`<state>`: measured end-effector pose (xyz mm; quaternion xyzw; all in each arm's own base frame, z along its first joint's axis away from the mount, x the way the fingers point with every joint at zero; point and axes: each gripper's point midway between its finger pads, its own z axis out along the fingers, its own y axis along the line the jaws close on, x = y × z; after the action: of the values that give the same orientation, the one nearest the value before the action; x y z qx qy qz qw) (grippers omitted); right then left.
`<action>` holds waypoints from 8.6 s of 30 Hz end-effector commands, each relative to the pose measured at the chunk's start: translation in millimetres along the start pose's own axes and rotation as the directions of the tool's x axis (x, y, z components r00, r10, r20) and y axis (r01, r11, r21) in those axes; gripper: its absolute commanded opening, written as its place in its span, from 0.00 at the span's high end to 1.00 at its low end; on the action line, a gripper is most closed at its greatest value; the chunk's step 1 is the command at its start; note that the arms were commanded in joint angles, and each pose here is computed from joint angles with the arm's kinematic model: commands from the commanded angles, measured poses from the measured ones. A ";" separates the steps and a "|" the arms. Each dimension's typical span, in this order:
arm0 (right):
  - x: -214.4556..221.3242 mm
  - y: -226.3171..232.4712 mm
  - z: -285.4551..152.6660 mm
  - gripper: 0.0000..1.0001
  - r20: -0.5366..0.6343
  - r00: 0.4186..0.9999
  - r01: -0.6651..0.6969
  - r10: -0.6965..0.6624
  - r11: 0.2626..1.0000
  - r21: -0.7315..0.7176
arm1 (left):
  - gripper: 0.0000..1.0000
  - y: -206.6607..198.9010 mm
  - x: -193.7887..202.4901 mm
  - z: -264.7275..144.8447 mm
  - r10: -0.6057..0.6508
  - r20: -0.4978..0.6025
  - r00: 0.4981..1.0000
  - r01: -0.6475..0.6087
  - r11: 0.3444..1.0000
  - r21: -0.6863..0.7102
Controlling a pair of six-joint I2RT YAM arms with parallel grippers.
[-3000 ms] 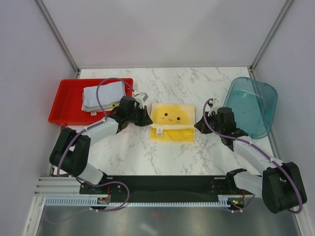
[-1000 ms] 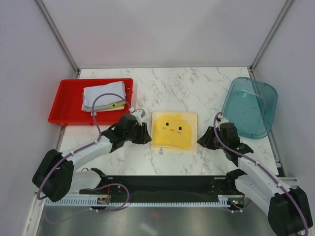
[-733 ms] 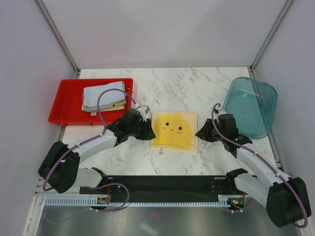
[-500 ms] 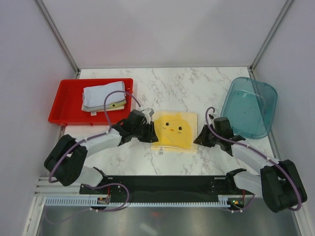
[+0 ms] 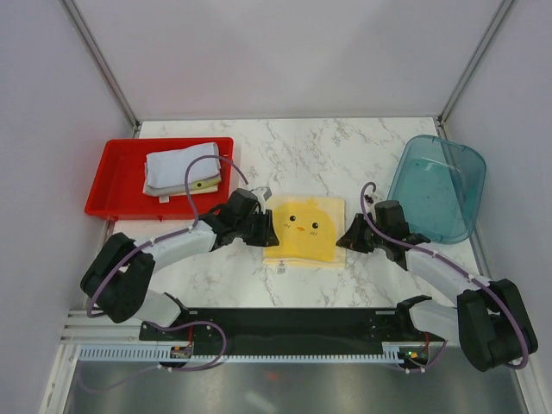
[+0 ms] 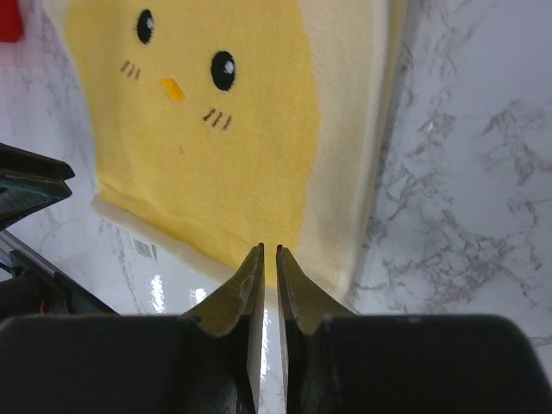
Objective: Fold and stack the towels
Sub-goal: Fold the towel
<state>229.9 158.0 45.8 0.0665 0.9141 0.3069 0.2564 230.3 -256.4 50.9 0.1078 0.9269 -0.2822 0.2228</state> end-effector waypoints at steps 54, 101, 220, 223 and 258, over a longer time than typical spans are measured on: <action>33.6 71.5 40.9 0.85 -0.081 0.992 0.071 -0.093 0.966 -0.249 | 0.56 -7.3 30.0 -16.3 -0.026 -0.017 1.000 0.024 0.992 -0.121; -140.7 7.6 50.4 0.89 0.083 0.917 0.351 -0.389 0.889 0.293 | 0.48 43.9 -164.9 31.2 -0.041 0.072 0.997 0.054 0.982 -0.183; -153.5 -22.5 103.1 0.63 -0.264 0.867 0.380 -0.423 0.903 -0.199 | 0.65 97.2 -158.6 63.7 0.279 -0.206 0.938 -0.215 0.933 0.288; -154.0 -23.3 104.5 0.71 -0.264 0.868 0.375 -0.420 0.904 -0.206 | 0.73 95.8 -164.1 62.9 0.262 -0.190 0.946 -0.195 0.930 0.312; -161.1 -25.4 111.8 0.77 -0.257 0.869 0.377 -0.422 0.903 -0.207 | 0.72 106.0 -157.6 66.7 0.258 -0.218 0.941 -0.182 0.931 0.316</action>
<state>415.4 150.9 21.9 -0.1786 0.9168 0.3166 0.1652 429.7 -218.9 27.5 0.2611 0.8876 -0.3614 0.1154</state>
